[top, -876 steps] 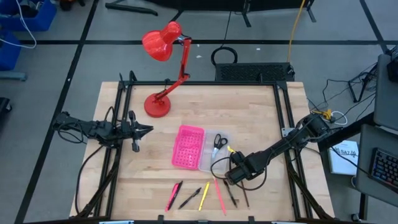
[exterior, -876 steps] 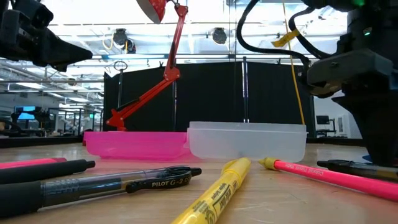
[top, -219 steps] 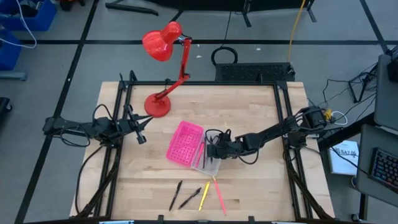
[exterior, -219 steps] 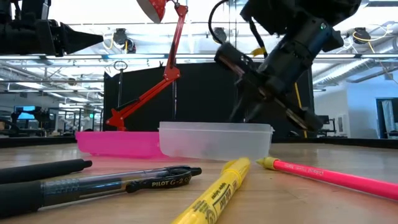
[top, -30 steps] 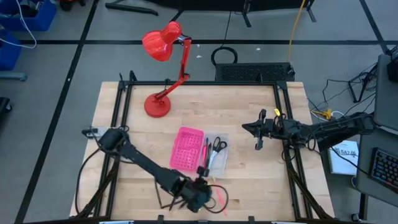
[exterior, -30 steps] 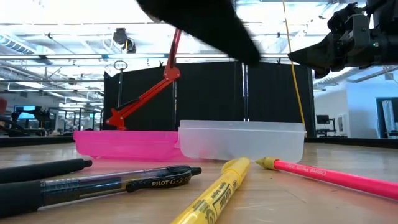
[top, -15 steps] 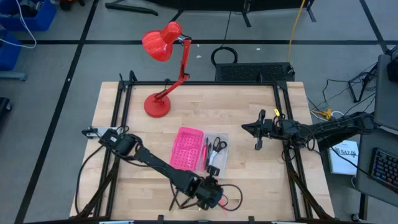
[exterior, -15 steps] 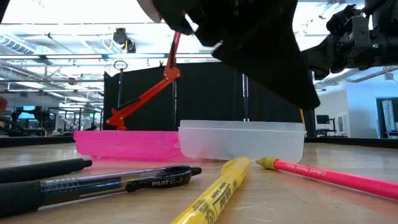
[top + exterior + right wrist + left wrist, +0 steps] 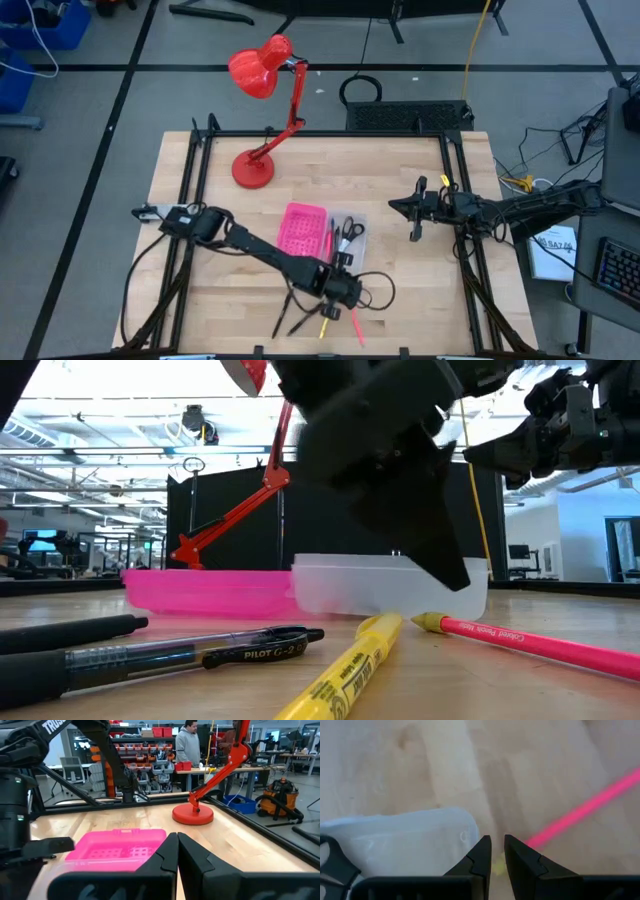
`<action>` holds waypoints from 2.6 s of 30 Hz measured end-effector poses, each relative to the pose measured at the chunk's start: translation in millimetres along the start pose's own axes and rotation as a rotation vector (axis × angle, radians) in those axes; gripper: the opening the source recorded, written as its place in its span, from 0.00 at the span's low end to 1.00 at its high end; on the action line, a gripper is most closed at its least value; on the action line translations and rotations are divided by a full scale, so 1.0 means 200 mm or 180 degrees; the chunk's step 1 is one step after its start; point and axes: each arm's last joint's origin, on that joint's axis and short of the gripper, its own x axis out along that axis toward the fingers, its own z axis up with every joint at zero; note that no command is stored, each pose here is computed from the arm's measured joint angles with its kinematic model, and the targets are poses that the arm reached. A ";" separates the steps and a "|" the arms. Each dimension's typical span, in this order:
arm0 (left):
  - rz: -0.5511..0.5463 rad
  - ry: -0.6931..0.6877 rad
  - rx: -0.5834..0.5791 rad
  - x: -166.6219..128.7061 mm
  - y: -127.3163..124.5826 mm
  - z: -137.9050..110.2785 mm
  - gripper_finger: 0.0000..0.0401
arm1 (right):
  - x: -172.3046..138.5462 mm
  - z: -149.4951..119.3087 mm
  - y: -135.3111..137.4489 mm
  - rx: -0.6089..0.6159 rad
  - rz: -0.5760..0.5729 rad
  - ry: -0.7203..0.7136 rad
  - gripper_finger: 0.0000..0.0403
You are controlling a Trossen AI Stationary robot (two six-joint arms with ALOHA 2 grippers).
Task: Pick & place school supplies into a supply box
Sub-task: Adjust the pink box, then put the left black pen in the pink box
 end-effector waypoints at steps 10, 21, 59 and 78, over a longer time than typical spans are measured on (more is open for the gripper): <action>-0.0013 -0.0055 -0.0048 0.03 0.14 0.01 0.16 | 0.00 -0.01 0.00 0.0066 -0.0003 0.0083 0.00; -0.0030 -0.0175 0.0515 0.00 0.07 0.03 0.16 | 0.00 -0.02 0.00 0.0039 -0.0004 0.0103 0.00; 0.1459 0.0217 -0.0305 -1.32 -0.58 -0.49 0.02 | 0.00 0.00 0.00 -0.0074 -0.0008 0.0016 0.00; 0.0433 0.0076 -0.2258 -0.91 -0.10 -0.91 0.02 | 0.00 0.00 0.00 -0.0262 -0.0010 -0.0021 0.00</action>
